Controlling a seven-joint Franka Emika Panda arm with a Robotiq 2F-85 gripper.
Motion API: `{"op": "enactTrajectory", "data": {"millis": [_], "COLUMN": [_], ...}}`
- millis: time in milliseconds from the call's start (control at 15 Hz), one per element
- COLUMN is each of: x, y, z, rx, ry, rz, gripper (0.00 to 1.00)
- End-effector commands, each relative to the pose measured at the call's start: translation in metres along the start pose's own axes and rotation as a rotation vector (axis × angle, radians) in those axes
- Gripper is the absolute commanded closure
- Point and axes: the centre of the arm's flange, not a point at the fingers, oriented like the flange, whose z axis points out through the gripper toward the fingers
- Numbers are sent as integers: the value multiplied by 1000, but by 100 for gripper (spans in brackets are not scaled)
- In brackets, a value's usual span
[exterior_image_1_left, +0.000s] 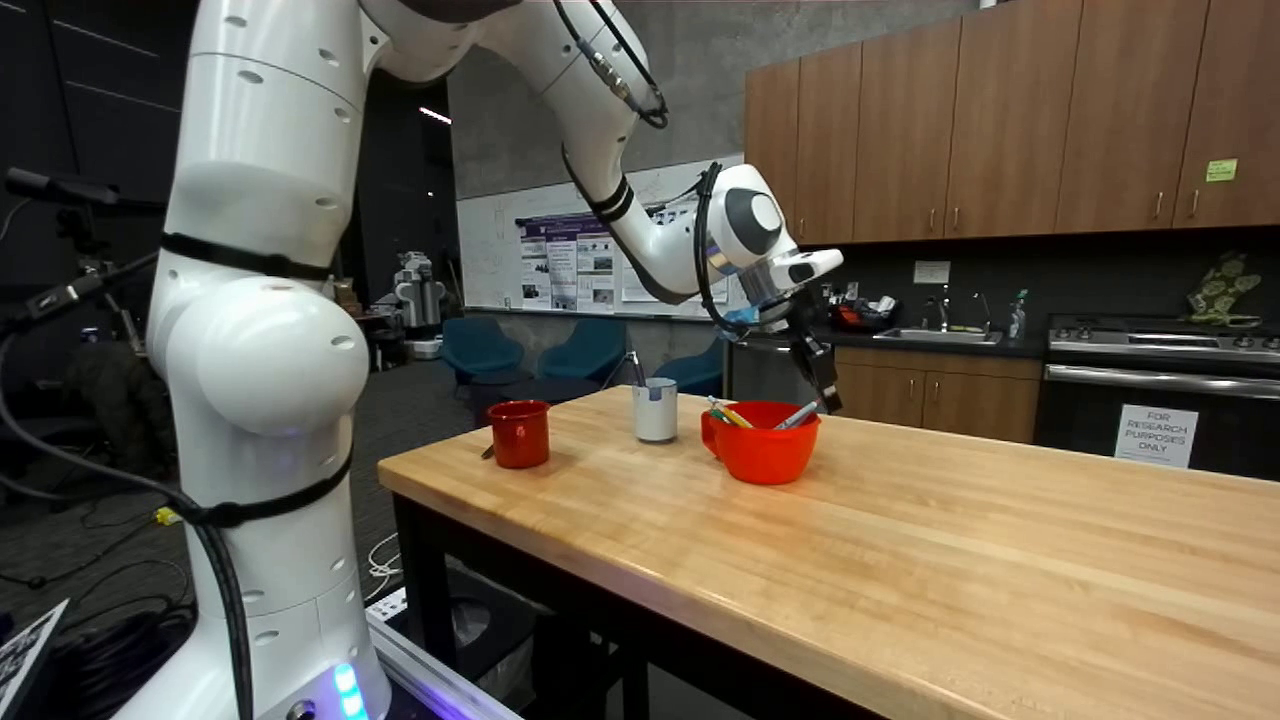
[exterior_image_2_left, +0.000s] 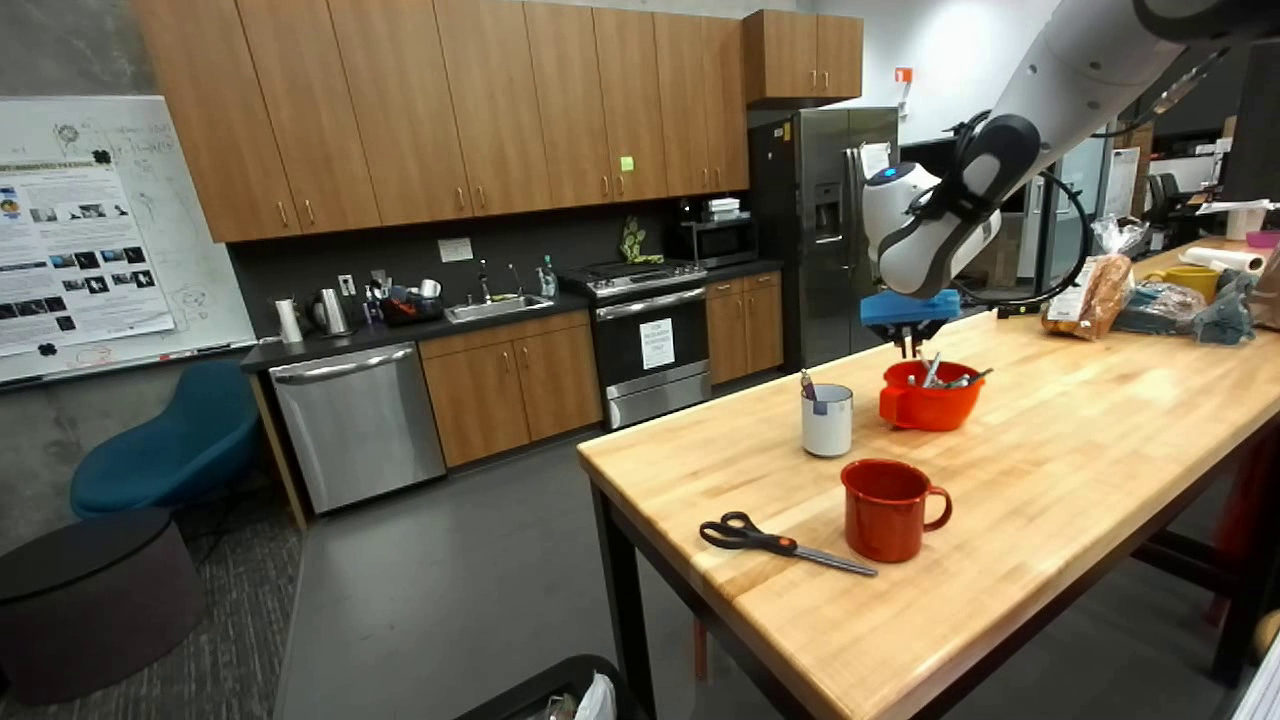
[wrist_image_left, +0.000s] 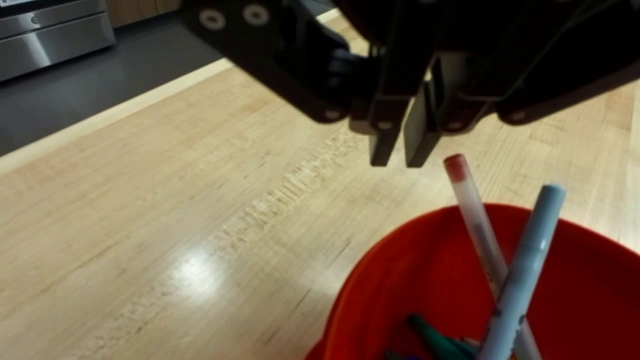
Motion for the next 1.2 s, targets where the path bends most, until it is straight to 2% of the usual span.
{"op": "enactTrajectory", "data": {"millis": [0,67,133,200,333,667,933,1133], "x": [1,3,4,4,3,-6,-21,-34], "y": [5,5,6,7,11,22,33,35], "z": [-20,-23,-25,-28,-38,-56,-55,-49], "rx": [28,32,36,39,51,48,49,53], "ry": [36,48,48,49,46,42,4,-14], "rz": [-6,-8,-11,-11,-23,-89,-119,-137], "gripper": [100,100,74,73,63,30,2,0]}}
